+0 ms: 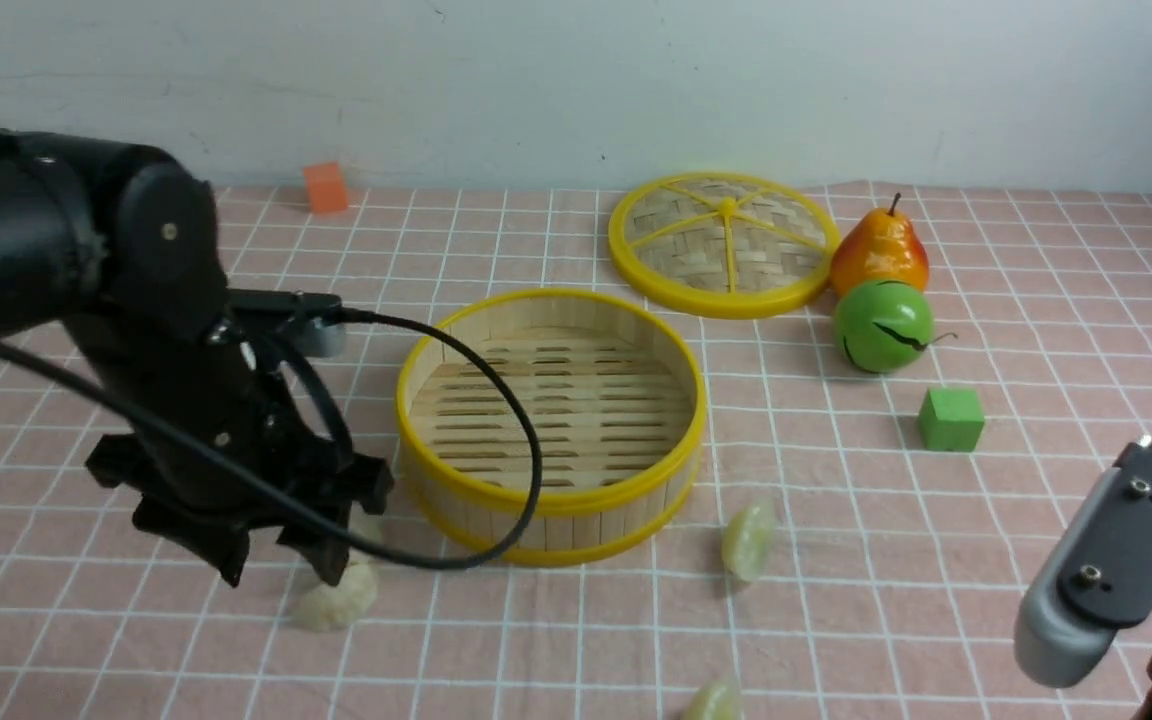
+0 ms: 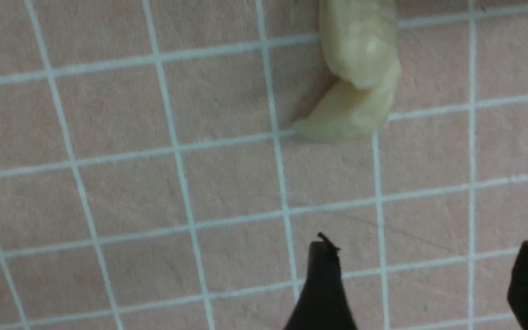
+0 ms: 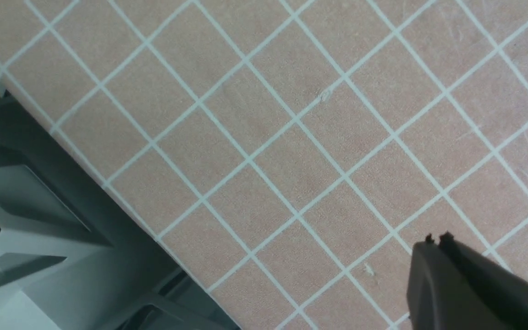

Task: Put the dumplings into the steamer on the table with the pink tablecloth.
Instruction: 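Reach for and grasp a dumpling on the table with the left gripper, then place the dumpling into the bamboo steamer basket with the left gripper, then reach for and grasp a dumpling on the table with the left gripper, then place the dumpling into the bamboo steamer basket with the left gripper, then reach for and grasp a dumpling lying on the table beside the steamer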

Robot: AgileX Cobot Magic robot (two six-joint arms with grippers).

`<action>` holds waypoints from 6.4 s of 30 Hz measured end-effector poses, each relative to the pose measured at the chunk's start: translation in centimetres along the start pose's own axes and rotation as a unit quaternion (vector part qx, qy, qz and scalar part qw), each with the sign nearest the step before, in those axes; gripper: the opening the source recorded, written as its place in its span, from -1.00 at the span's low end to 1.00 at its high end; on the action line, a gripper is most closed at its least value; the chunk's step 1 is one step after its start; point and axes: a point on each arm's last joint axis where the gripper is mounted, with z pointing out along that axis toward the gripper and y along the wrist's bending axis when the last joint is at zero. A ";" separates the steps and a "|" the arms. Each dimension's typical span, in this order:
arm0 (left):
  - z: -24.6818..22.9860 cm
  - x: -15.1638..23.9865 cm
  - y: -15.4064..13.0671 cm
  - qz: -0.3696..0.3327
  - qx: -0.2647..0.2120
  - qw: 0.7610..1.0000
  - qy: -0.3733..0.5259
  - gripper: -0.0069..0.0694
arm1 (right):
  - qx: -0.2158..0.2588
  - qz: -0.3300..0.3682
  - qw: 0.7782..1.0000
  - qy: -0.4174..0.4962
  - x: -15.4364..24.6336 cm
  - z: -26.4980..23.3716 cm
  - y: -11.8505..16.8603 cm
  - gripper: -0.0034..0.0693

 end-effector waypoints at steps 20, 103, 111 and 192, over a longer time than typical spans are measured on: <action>9.2 -5.2 -0.3 0.000 -0.020 1.000 0.014 0.31 | -0.002 0.002 1.000 0.013 0.2 0.0 0.0 -0.89; 7.2 -1.2 0.3 0.159 -0.035 0.987 -0.004 0.62 | 0.023 -0.006 0.999 -0.028 -0.6 0.0 -0.4 -0.70; 8.0 -1.7 0.3 0.128 0.015 0.992 -0.015 0.22 | 0.023 -0.006 0.999 -0.025 -0.5 0.0 -0.4 -0.67; -17.4 -8.9 -7.3 0.084 0.023 0.958 -0.273 -0.38 | -0.046 -0.002 0.984 -0.170 -6.6 -3.9 0.7 -0.51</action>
